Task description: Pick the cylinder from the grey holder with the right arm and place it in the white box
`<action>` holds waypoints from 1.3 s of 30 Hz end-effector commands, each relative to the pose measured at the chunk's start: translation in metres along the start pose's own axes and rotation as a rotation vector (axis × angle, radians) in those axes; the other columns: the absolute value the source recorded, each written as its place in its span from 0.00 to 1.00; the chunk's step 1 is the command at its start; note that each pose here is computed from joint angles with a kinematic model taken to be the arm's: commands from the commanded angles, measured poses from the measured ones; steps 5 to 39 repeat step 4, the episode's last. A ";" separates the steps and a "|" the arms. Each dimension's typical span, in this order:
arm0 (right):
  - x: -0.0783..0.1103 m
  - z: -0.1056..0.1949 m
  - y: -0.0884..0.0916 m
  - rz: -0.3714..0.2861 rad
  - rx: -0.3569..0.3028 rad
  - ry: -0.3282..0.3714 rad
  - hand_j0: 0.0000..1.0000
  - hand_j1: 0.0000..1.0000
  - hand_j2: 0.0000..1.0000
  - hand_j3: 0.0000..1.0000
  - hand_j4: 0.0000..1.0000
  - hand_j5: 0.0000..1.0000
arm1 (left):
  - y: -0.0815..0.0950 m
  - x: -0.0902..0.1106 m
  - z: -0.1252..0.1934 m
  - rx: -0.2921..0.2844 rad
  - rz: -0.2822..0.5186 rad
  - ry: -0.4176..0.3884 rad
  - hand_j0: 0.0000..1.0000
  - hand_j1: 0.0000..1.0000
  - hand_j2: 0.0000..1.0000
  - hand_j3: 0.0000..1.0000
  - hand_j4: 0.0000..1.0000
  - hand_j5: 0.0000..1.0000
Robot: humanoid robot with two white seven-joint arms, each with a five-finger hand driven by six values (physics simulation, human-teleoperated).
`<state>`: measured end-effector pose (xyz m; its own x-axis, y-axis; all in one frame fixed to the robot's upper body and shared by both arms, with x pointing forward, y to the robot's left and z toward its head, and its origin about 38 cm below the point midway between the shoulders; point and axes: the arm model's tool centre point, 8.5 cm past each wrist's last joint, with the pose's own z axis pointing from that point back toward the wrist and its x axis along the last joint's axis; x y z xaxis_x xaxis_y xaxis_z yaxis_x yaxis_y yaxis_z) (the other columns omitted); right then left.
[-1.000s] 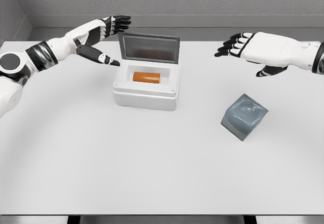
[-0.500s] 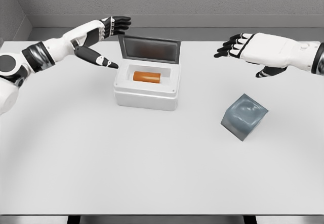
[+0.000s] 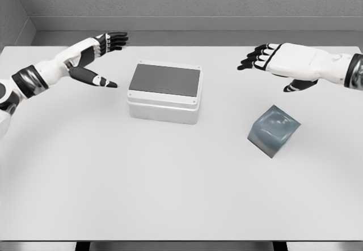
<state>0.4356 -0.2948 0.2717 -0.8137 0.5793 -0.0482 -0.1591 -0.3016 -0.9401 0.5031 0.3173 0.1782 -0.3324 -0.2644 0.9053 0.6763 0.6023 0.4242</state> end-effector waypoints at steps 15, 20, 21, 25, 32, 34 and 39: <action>0.000 -0.001 0.000 -0.006 -0.004 -0.001 1.00 1.00 1.00 1.00 1.00 1.00 | 0.021 -0.015 0.032 0.076 -0.039 0.038 1.00 1.00 1.00 1.00 1.00 1.00; 0.000 -0.001 0.000 -0.006 -0.004 -0.001 1.00 1.00 1.00 1.00 1.00 1.00 | 0.021 -0.015 0.032 0.076 -0.039 0.038 1.00 1.00 1.00 1.00 1.00 1.00; 0.000 -0.001 0.000 -0.006 -0.004 -0.001 1.00 1.00 1.00 1.00 1.00 1.00 | 0.021 -0.015 0.032 0.076 -0.039 0.038 1.00 1.00 1.00 1.00 1.00 1.00; 0.000 -0.001 0.000 -0.006 -0.004 -0.001 1.00 1.00 1.00 1.00 1.00 1.00 | 0.021 -0.015 0.032 0.076 -0.039 0.038 1.00 1.00 1.00 1.00 1.00 1.00; 0.000 -0.001 0.000 -0.006 -0.004 -0.001 1.00 1.00 1.00 1.00 1.00 1.00 | 0.021 -0.015 0.032 0.076 -0.039 0.038 1.00 1.00 1.00 1.00 1.00 1.00; 0.000 -0.001 0.000 -0.006 -0.004 -0.001 1.00 1.00 1.00 1.00 1.00 1.00 | 0.021 -0.015 0.032 0.076 -0.039 0.038 1.00 1.00 1.00 1.00 1.00 1.00; 0.000 -0.001 0.000 -0.006 -0.004 -0.001 1.00 1.00 1.00 1.00 1.00 1.00 | 0.021 -0.015 0.032 0.076 -0.039 0.038 1.00 1.00 1.00 1.00 1.00 1.00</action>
